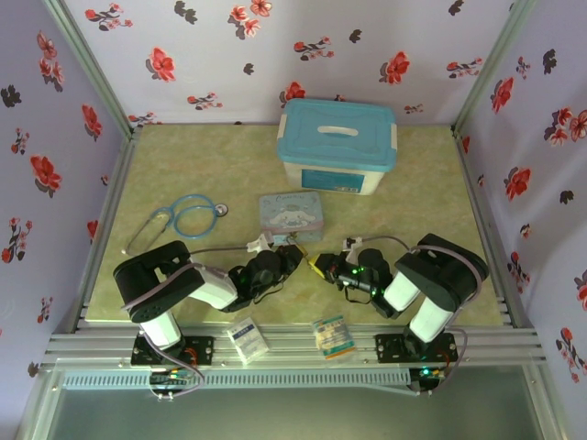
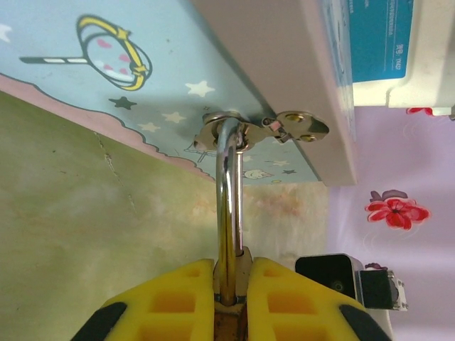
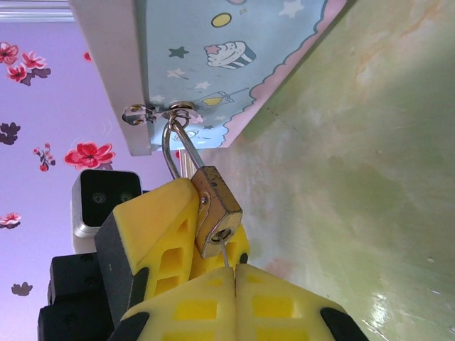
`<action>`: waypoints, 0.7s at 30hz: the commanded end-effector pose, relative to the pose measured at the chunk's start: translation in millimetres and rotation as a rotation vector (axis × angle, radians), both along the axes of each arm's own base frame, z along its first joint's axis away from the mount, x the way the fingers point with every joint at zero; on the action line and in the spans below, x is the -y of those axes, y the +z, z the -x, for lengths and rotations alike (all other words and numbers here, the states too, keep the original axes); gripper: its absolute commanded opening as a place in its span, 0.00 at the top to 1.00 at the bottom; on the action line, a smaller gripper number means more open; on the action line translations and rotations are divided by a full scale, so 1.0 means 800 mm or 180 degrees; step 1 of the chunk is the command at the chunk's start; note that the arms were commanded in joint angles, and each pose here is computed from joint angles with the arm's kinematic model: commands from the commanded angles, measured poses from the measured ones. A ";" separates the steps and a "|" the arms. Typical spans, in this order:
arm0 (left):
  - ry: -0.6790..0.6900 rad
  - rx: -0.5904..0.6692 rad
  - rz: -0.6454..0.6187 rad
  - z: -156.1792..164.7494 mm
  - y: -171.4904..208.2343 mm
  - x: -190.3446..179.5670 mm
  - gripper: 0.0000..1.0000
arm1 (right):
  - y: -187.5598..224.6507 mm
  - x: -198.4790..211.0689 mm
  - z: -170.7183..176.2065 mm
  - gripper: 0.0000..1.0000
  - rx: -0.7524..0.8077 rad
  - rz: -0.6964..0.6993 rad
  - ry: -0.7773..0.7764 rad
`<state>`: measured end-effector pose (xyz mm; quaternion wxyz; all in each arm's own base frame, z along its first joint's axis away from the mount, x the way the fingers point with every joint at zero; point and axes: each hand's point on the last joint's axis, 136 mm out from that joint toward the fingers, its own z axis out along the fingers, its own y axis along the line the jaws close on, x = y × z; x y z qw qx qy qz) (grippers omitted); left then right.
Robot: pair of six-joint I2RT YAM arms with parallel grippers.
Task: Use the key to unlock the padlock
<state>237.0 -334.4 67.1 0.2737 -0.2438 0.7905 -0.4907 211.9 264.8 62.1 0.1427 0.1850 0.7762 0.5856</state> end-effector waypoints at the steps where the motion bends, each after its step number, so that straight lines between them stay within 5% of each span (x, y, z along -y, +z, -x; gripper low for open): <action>1: -0.0036 0.0182 0.0337 0.002 0.039 0.013 1.00 | 0.018 0.000 -0.008 1.00 0.0147 -0.0100 -0.0046; 21: -0.0236 0.0217 0.0825 0.019 0.076 0.048 1.00 | 0.047 0.002 -0.036 1.00 0.0109 -0.0408 0.0165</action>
